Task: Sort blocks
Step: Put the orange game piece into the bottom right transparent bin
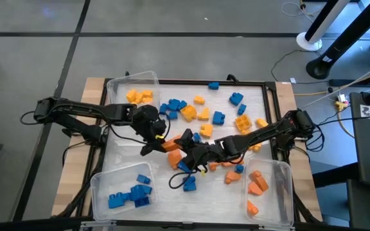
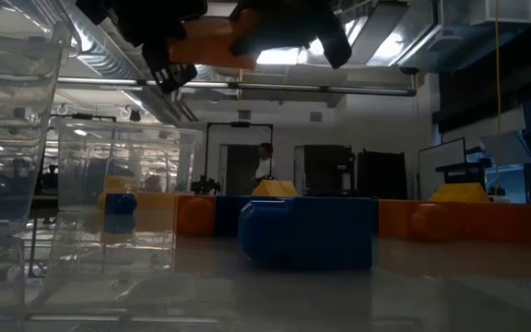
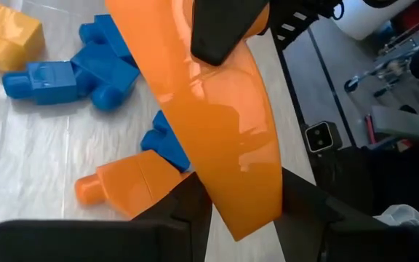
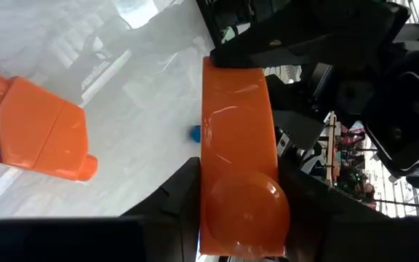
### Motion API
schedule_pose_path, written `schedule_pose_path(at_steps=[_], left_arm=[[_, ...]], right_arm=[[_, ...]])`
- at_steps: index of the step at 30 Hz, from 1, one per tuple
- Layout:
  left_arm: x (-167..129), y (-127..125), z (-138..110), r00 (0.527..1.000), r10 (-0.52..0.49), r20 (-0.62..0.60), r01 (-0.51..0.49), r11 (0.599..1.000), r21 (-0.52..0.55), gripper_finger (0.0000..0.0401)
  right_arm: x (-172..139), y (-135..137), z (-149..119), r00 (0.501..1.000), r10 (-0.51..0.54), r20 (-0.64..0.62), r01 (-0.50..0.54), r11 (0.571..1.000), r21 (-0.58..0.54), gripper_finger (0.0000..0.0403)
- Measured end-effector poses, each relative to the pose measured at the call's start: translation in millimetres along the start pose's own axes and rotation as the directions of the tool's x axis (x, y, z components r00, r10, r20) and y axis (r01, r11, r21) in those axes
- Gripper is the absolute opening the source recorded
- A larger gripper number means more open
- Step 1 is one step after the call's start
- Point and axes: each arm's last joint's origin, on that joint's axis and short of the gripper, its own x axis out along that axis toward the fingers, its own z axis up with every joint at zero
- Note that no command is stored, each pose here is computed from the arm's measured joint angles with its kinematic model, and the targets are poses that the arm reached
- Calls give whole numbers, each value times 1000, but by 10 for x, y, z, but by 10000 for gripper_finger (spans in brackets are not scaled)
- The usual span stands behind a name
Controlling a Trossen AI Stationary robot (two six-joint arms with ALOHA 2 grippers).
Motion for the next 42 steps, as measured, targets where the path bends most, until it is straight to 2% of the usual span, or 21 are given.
schedule_pose_path(at_steps=[6,12,17,20,23,28,31,36,40,42], left_arm=[[2,-7,-15,1000,-20,-17,20,1000,-9,114],[-4,-2,-12,1000,-12,-14,11,1000,-10,114],[-23,47,-51,999,11,-52,-15,996,-86,114],[-54,111,-84,996,38,-84,-49,990,-133,114],[-82,162,-101,993,54,-101,-68,988,-136,114],[-108,210,-101,992,70,-101,-82,989,-120,114],[-108,211,-100,992,71,-100,-82,991,-109,114],[-108,206,-100,993,70,-100,-80,991,-107,114],[-108,206,-100,993,70,-99,-80,991,-106,114],[-108,206,-100,993,70,-100,-80,991,-104,114]], right_arm=[[-33,67,23,999,50,15,-50,997,58,144],[-32,156,-25,989,150,5,-149,981,127,141],[-128,200,34,981,189,36,-192,968,161,142],[-343,161,134,983,165,82,-176,971,161,143],[-609,96,215,983,133,127,-155,971,181,142],[-1088,53,246,981,128,147,-166,941,293,142],[-1367,60,219,972,166,165,-218,897,385,143],[-1804,66,154,938,249,239,-340,786,516,143],[-2105,97,69,883,361,300,-469,639,610,144],[-2222,135,26,844,433,316,-523,530,668,144]])
